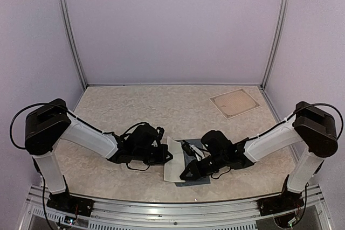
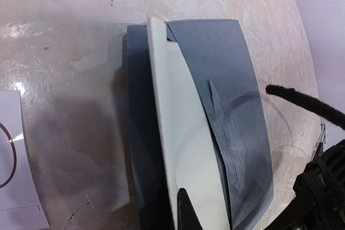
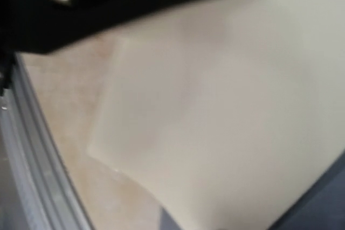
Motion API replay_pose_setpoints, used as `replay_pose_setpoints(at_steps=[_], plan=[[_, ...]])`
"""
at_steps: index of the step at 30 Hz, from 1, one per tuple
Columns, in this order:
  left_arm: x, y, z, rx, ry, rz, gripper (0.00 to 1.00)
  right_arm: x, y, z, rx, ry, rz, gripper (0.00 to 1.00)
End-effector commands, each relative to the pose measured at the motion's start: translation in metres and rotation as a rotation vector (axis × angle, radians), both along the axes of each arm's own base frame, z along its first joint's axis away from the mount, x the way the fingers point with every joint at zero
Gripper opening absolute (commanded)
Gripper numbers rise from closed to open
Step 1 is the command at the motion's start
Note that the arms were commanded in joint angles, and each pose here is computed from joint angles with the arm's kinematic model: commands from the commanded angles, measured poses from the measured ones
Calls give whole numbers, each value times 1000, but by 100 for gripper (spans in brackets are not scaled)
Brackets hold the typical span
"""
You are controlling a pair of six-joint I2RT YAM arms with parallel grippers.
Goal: Place the letter into the envelope and seal it
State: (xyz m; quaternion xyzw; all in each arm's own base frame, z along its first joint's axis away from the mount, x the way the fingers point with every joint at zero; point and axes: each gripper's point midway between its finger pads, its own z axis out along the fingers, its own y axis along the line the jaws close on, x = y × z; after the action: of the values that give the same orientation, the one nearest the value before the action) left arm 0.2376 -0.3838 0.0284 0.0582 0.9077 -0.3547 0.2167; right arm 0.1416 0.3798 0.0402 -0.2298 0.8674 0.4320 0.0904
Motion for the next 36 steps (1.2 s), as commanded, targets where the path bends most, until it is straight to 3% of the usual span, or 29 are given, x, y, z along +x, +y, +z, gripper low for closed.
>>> replay_pose_setpoints(at_steps=[1, 19, 26, 28, 30, 33, 36], plan=[[0, -3, 0, 5, -6, -6, 0, -5, -1, -10, -52, 37, 2, 11], [-1, -3, 3, -4, -6, -17, 0, -13, -23, -43, -174, 127, -55, 10], [-14, -9, 3, -48, 41, -65, 16, -12, -23, -45, -183, 130, -58, 10], [-17, -10, 4, -58, 53, -76, 14, -12, -23, -45, -182, 130, -60, 10], [-18, -8, 3, -53, 56, -75, 4, -10, -22, -42, -176, 121, -63, 10], [-14, -3, -1, -28, 51, -59, 0, -4, -24, -29, -168, 81, -89, 16], [-11, -1, -1, -19, 41, -50, 0, 9, -32, -4, -143, 12, -150, 31]])
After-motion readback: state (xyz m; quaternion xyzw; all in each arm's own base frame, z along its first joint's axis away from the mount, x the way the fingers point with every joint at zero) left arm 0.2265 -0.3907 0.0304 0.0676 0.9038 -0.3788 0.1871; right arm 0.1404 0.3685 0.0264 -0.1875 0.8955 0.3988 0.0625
